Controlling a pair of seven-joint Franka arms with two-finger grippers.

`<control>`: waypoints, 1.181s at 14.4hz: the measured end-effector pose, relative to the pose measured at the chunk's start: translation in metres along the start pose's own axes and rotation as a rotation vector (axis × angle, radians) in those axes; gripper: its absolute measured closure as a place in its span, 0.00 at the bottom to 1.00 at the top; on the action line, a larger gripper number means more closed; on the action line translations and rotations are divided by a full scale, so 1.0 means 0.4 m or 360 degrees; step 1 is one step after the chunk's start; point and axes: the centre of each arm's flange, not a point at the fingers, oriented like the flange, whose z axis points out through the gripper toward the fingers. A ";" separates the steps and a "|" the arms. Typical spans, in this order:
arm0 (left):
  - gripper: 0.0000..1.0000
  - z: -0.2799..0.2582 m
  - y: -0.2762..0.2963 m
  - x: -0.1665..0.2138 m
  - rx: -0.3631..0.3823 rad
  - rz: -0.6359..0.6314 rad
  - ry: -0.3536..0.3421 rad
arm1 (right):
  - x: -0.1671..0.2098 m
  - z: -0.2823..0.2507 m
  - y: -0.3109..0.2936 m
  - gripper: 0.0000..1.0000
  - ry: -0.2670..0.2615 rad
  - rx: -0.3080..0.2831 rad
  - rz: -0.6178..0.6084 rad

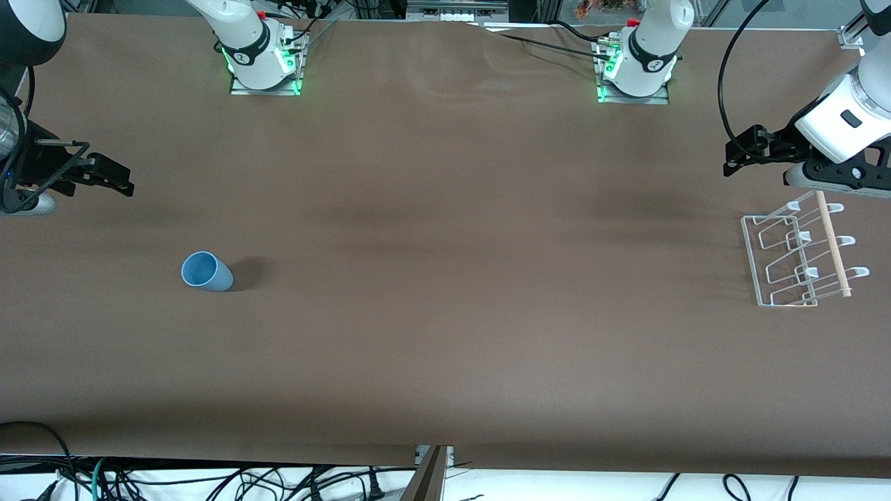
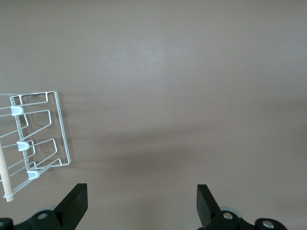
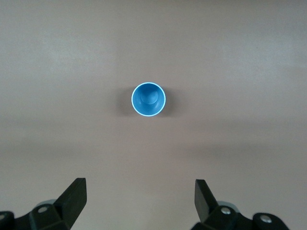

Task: Transfer cup to left arm and place on rack

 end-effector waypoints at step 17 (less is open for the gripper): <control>0.00 -0.040 0.026 -0.018 0.0002 0.0029 -0.0025 | 0.006 -0.040 -0.010 0.00 0.0068 -0.0002 -0.0010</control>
